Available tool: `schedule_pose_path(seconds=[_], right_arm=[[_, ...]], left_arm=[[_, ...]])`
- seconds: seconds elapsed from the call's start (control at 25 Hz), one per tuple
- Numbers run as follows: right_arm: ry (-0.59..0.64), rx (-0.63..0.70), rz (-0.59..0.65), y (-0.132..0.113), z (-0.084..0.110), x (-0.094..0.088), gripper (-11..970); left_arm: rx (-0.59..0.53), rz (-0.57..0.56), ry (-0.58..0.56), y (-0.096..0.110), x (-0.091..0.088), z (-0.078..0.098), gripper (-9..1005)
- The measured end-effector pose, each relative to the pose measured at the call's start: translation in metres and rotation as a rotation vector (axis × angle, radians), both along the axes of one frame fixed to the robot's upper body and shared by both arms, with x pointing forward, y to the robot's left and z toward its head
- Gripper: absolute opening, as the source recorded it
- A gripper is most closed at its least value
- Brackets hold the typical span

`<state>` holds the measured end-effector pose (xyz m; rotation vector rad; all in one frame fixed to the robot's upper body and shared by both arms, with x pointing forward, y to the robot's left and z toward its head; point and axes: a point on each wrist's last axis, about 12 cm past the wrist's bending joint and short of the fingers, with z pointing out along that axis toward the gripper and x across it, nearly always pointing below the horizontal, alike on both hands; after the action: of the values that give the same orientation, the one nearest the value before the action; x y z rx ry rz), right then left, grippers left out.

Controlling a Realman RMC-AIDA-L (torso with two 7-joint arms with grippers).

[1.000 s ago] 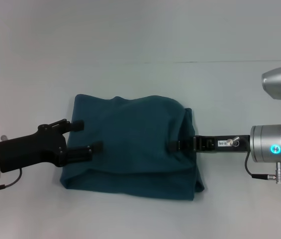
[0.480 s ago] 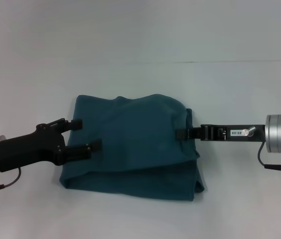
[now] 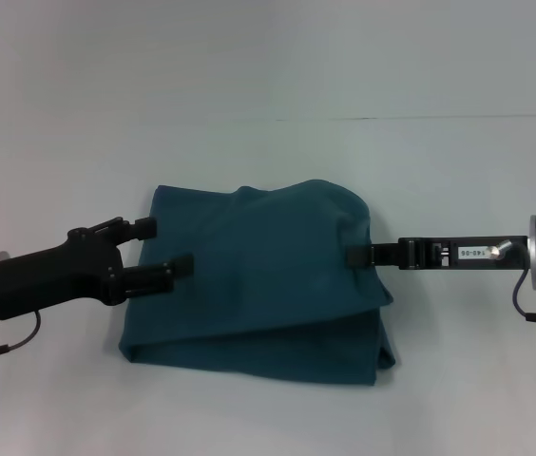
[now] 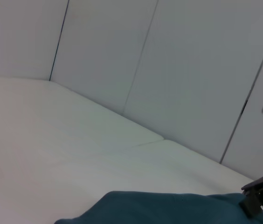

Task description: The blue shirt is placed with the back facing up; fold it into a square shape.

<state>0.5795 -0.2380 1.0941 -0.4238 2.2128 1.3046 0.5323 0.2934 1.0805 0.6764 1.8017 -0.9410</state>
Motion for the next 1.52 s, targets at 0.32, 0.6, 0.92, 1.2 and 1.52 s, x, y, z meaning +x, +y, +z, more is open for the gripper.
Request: schedule_pose_path(seconds=[0.32, 0.6, 0.92, 1.2, 1.52], right_arm=[[0.017, -0.009, -0.002, -0.008, -0.003, -0.005, 38], [0.072, -0.044, -0.050, -0.020, -0.018, -0.014, 43], [0.135, -0.115, -0.121, -0.033, -0.044, -0.028, 49], [0.125, -0.096, -0.205, -0.056, -0.040, -0.028, 147], [0.052, -0.070, -0.310, -0.079, -0.016, -0.005, 488]], left_arm=[[-0.008, 0.004, 0.005, 0.000, 0.001, 0.002, 936], [-0.009, 0.008, 0.010, 0.000, 0.003, 0.002, 936], [-0.009, -0.003, 0.007, -0.004, 0.007, 0.004, 936], [-0.008, -0.005, 0.004, -0.005, 0.008, 0.005, 936], [0.006, 0.040, -0.005, -0.007, 0.019, 0.007, 936]])
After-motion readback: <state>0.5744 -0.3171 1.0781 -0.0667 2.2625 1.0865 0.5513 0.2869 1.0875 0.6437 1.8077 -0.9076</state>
